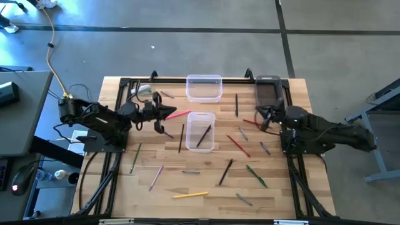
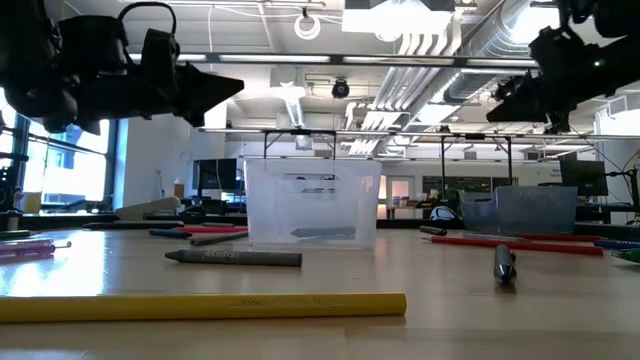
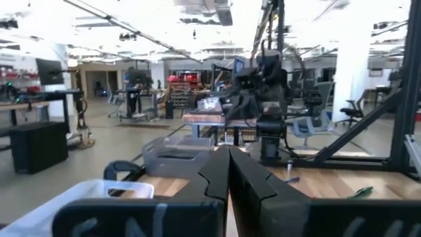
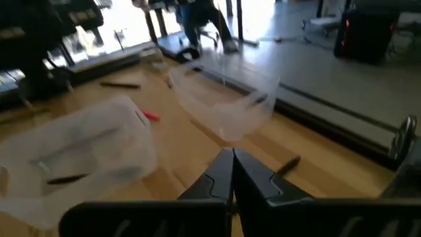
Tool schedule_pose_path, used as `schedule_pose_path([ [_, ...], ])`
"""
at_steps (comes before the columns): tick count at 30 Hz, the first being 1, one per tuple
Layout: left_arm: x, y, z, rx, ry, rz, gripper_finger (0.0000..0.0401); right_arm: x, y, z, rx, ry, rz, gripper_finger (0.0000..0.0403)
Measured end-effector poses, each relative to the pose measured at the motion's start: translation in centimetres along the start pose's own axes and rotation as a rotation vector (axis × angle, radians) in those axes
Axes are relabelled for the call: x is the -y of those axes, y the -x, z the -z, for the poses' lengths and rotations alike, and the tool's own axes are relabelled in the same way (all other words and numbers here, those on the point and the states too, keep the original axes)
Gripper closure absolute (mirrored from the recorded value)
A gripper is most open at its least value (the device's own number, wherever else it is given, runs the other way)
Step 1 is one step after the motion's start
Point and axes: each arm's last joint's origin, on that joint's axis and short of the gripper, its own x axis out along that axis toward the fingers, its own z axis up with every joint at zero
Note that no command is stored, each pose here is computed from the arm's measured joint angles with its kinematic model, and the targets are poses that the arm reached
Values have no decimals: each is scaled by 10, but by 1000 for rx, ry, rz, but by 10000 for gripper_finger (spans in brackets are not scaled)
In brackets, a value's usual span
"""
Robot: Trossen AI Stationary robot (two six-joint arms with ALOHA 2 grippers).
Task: Sort crayons/erasers/pens/pencils in bins
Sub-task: Put the bottom red color pencil into the top transparent bin
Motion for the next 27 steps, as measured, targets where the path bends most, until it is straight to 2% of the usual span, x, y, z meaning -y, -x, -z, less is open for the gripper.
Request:
schedule_pose_path([
  [8, -4, -2, -2, 7, 10, 36, 401, -20, -23, -18, -276, -1, 31, 402],
  [14, -4, -2, -2, 10, 9, 35, 401, -40, -33, -27, -461, -68, 22, 402],
  [22, -4, -2, -2, 10, 11, 33, 401, -82, -41, -13, -649, -163, -1, 402],
  [27, -4, -2, -2, 10, 11, 30, 401, -110, -42, -1, -764, -193, 38, 402],
])
